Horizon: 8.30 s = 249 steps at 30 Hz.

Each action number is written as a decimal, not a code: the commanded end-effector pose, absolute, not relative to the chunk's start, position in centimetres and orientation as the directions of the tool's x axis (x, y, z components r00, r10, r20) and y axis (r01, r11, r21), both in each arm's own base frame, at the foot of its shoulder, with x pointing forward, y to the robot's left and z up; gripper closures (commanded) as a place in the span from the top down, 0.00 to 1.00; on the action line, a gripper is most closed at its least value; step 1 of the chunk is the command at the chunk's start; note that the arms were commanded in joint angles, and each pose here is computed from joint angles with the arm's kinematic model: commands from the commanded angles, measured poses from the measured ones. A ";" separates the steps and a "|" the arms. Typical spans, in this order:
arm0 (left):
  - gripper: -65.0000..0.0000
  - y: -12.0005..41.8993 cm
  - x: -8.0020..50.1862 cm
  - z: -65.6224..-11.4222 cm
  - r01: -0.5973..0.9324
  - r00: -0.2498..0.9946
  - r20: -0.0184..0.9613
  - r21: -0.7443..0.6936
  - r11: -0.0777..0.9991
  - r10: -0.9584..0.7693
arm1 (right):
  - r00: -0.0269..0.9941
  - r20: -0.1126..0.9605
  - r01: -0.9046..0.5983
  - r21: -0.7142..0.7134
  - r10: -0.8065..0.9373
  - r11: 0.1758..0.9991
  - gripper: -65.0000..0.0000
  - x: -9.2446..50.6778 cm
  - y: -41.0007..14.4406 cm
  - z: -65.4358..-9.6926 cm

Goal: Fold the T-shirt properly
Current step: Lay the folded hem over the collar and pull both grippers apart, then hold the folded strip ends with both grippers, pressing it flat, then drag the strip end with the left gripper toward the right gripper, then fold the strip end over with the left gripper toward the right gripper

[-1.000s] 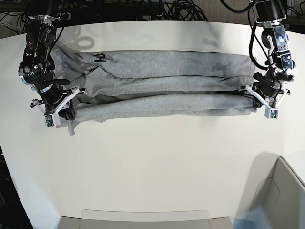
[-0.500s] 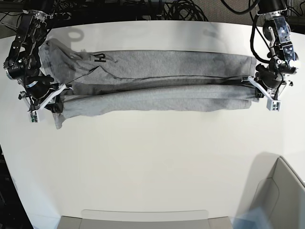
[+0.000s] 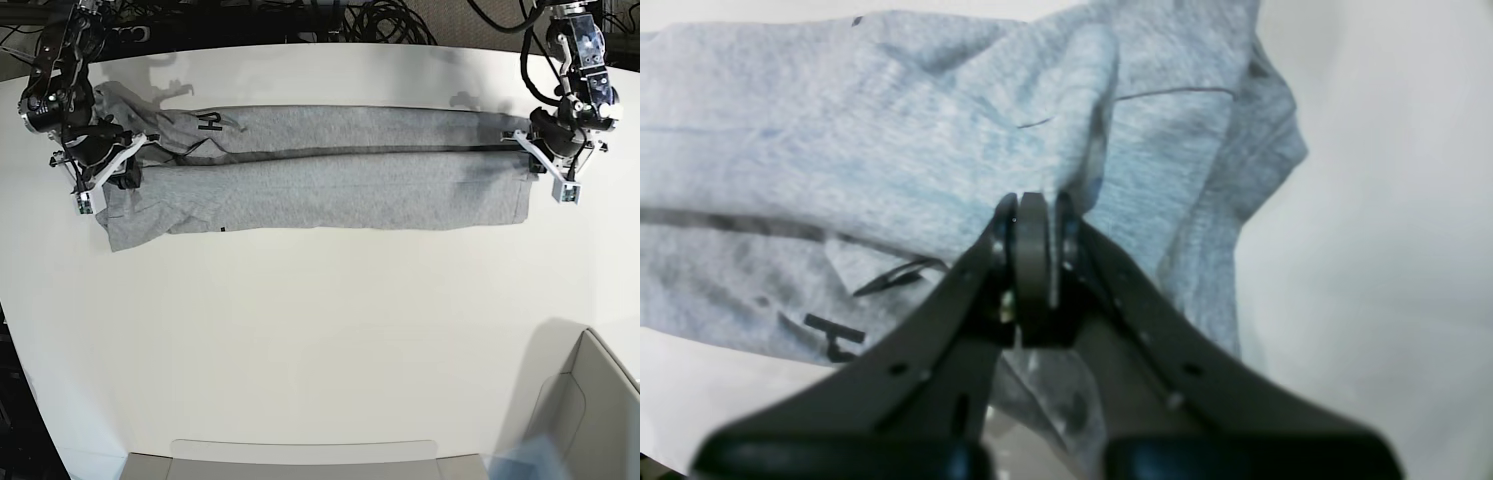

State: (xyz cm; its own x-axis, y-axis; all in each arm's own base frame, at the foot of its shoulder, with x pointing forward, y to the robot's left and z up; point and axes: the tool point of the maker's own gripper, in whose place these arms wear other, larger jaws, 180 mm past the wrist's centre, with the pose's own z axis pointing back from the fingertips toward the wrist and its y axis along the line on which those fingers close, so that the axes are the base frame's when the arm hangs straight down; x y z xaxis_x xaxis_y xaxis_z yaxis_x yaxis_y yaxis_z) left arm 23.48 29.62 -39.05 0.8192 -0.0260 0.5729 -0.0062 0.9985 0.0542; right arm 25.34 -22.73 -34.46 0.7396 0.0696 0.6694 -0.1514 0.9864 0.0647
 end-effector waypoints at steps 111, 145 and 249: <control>0.00 9.1 25.9 -34.9 0.226 0.782 0.616 -0.430 0.874 0.100 | 0.733 0.673 -0.166 0.036 0.099 0.986 0.37 25.7 -23.8 -34.1; 0.05 -0.5 27.4 -35.2 0.370 0.734 0.679 -0.390 0.844 -0.008 | 0.737 0.668 -0.166 0.037 0.099 0.986 0.37 25.5 -23.8 -34.3; 0.00 -14.1 27.2 -35.7 0.660 0.658 0.732 -0.451 0.602 -0.173 | 0.608 0.788 -0.058 0.169 -0.100 0.984 0.38 26.2 -26.2 -30.9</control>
State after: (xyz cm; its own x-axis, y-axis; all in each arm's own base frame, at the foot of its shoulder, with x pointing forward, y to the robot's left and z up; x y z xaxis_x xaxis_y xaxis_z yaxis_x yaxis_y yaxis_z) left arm 26.26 -13.58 -37.37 0.6849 -0.2093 0.6979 0.6467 0.6160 -0.4499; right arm 25.90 -25.47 -31.86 0.6311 -0.1221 0.7660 -0.0527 0.9785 0.1994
